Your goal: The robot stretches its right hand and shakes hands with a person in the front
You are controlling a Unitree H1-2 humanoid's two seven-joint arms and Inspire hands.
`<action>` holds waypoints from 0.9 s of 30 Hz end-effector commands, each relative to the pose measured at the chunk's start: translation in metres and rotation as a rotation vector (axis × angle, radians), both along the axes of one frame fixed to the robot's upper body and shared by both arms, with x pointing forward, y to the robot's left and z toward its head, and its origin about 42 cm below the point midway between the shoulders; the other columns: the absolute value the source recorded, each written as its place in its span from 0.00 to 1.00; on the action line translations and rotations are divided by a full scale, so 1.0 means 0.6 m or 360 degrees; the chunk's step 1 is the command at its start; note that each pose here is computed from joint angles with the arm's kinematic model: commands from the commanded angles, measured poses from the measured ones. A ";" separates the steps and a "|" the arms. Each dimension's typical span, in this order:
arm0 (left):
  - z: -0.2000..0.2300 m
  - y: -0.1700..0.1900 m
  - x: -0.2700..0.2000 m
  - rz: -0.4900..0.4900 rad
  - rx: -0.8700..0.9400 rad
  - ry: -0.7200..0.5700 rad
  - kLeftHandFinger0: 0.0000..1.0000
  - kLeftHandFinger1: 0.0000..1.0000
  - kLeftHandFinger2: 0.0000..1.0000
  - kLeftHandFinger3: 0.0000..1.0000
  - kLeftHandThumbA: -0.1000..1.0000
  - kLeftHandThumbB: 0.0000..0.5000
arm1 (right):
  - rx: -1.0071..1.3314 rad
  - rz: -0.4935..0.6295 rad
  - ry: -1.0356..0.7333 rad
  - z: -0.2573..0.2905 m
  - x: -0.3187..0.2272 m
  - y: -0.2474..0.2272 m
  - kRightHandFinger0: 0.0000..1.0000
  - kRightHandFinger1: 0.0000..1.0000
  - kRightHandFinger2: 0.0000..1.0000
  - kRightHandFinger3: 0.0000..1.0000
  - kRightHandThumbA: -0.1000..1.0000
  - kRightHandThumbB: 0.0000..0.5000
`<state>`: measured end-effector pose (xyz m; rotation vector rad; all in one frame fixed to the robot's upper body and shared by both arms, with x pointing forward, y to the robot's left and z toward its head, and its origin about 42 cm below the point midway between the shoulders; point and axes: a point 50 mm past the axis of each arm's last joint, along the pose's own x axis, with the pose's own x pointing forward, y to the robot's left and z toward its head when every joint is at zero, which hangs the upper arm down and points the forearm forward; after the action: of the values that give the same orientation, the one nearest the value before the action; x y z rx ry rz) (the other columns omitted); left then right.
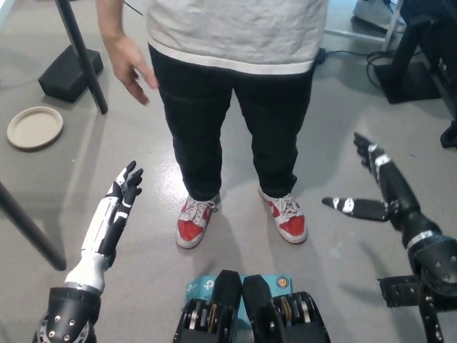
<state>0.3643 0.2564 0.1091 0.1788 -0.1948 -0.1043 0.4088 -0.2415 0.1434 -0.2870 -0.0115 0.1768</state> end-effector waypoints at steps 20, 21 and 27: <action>0.006 0.003 -0.005 0.0011 -0.0023 -0.0052 1.00 1.00 1.00 1.00 0.97 0.22 | 0.0094 0.0173 -0.0086 -0.023 -0.009 -0.008 1.00 1.00 1.00 1.00 1.00 0.84; 0.006 0.003 -0.005 0.0011 -0.0023 -0.0052 1.00 1.00 1.00 1.00 0.97 0.22 | 0.0094 0.0173 -0.0087 -0.023 -0.009 -0.008 1.00 1.00 1.00 1.00 1.00 0.84; -0.008 0.007 -0.021 0.0031 -0.0014 -0.0013 1.00 1.00 1.00 1.00 0.97 0.19 | 0.0202 0.0182 -0.0100 -0.033 -0.025 0.006 1.00 1.00 1.00 1.00 1.00 0.82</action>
<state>0.3522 0.2595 0.0973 0.1756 -0.1620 -0.0958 0.3943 -0.2429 0.1119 -0.2116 -0.0079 0.2574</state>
